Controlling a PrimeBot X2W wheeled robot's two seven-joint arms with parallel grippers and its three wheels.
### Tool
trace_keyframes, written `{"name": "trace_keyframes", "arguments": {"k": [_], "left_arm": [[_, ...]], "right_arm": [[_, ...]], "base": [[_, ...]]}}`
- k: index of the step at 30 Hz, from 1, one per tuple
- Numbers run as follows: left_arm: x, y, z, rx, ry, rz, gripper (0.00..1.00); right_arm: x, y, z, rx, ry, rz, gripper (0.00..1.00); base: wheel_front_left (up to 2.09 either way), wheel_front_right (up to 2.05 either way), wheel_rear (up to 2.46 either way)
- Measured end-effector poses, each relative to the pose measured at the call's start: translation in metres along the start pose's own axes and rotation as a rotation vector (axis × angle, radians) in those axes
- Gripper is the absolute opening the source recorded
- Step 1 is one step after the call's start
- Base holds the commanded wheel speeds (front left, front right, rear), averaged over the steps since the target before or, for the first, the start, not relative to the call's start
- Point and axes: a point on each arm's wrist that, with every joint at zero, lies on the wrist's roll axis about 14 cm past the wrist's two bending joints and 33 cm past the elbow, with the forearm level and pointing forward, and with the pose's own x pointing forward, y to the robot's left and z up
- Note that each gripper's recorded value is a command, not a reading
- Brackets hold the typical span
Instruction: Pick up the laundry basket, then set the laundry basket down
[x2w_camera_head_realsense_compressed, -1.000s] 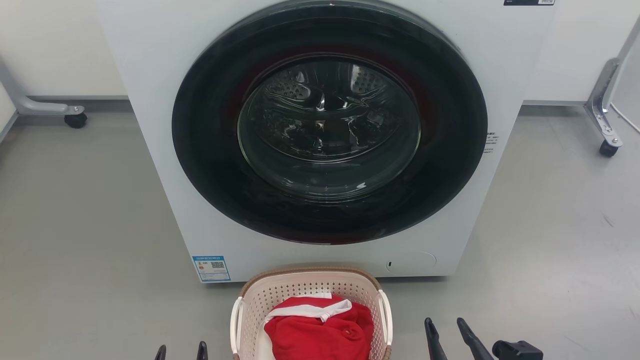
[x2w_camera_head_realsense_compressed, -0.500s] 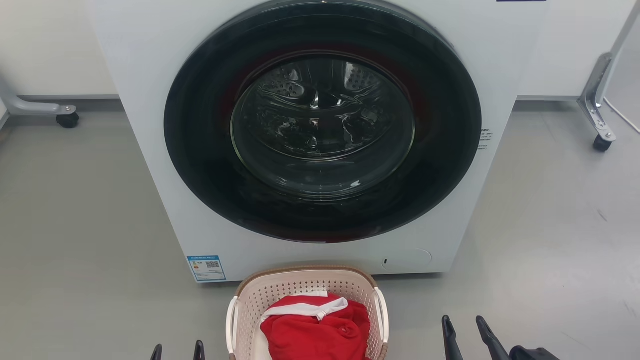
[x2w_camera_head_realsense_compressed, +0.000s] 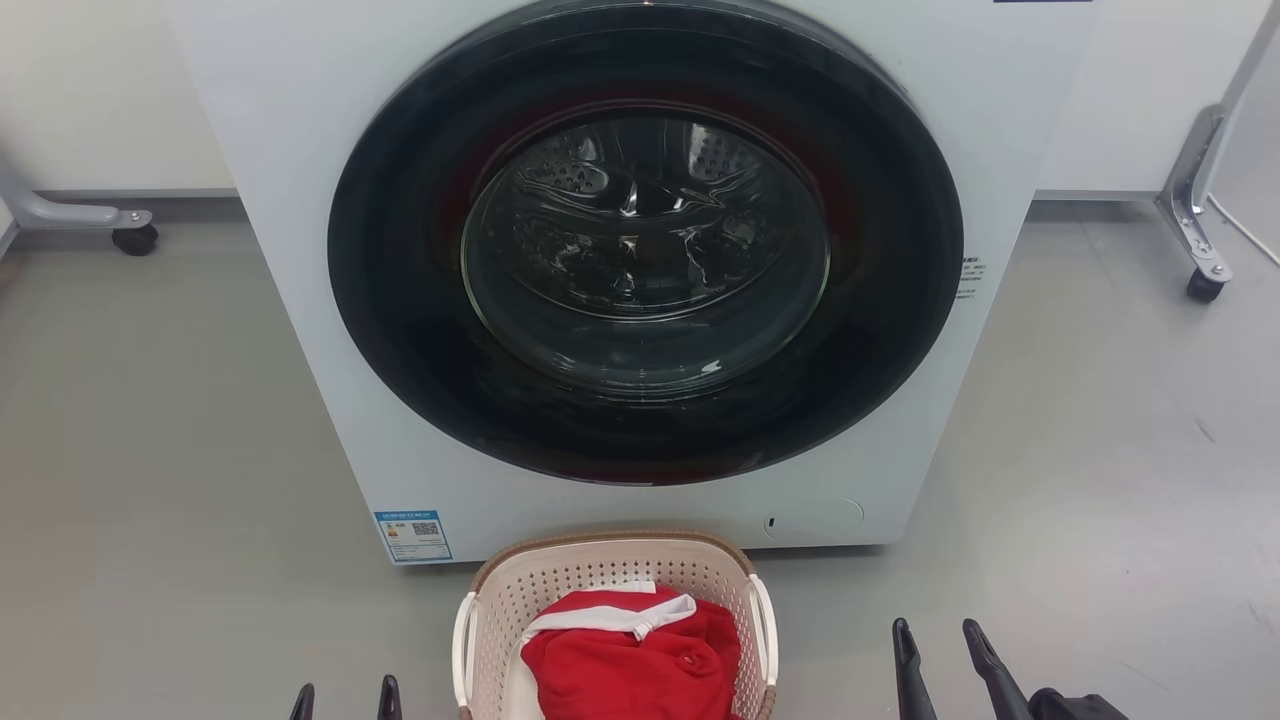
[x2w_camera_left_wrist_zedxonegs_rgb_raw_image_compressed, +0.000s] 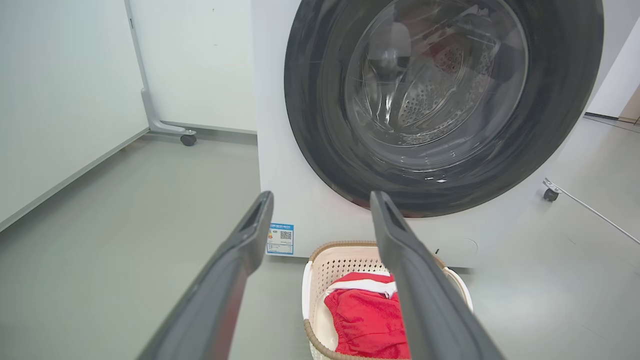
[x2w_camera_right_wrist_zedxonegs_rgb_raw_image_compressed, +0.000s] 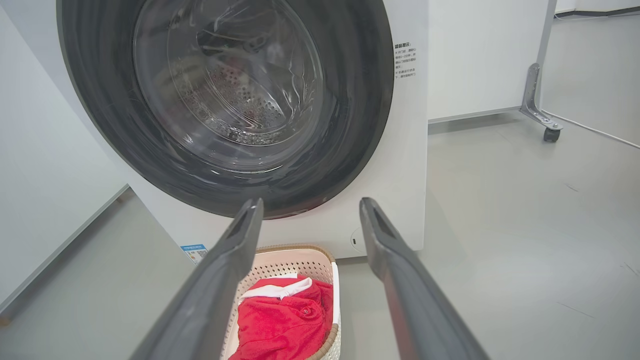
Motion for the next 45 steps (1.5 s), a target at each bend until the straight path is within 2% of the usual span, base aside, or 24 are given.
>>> {"name": "trace_keyframes", "arguments": {"k": [17,18,23,29,45], "left_arm": [[0.001,0.004,0.001,0.016,-0.003,0.011,1.0],[0.0,0.004,0.0,0.015,0.0,0.011,0.0],[-0.004,0.008,-0.019,0.018,0.062,0.024,0.0],[-0.004,0.011,-0.024,-0.026,0.09,0.038,0.0],[0.002,0.02,-0.031,-0.258,0.146,0.082,0.0]], "right_arm": [[-0.001,0.0,0.003,-0.009,-0.015,-0.008,1.0],[-0.001,-0.001,0.002,-0.01,-0.012,-0.008,0.0],[-0.012,-0.007,-0.024,-0.015,0.071,-0.03,0.0],[-0.012,-0.015,-0.025,0.037,0.086,-0.058,0.0],[-0.008,-0.035,-0.026,0.253,0.122,-0.13,0.0]], "base": [[0.0,0.0,0.0],[0.0,0.0,0.0],[0.0,0.0,0.0],[0.0,0.0,0.0],[0.0,0.0,0.0]]}}
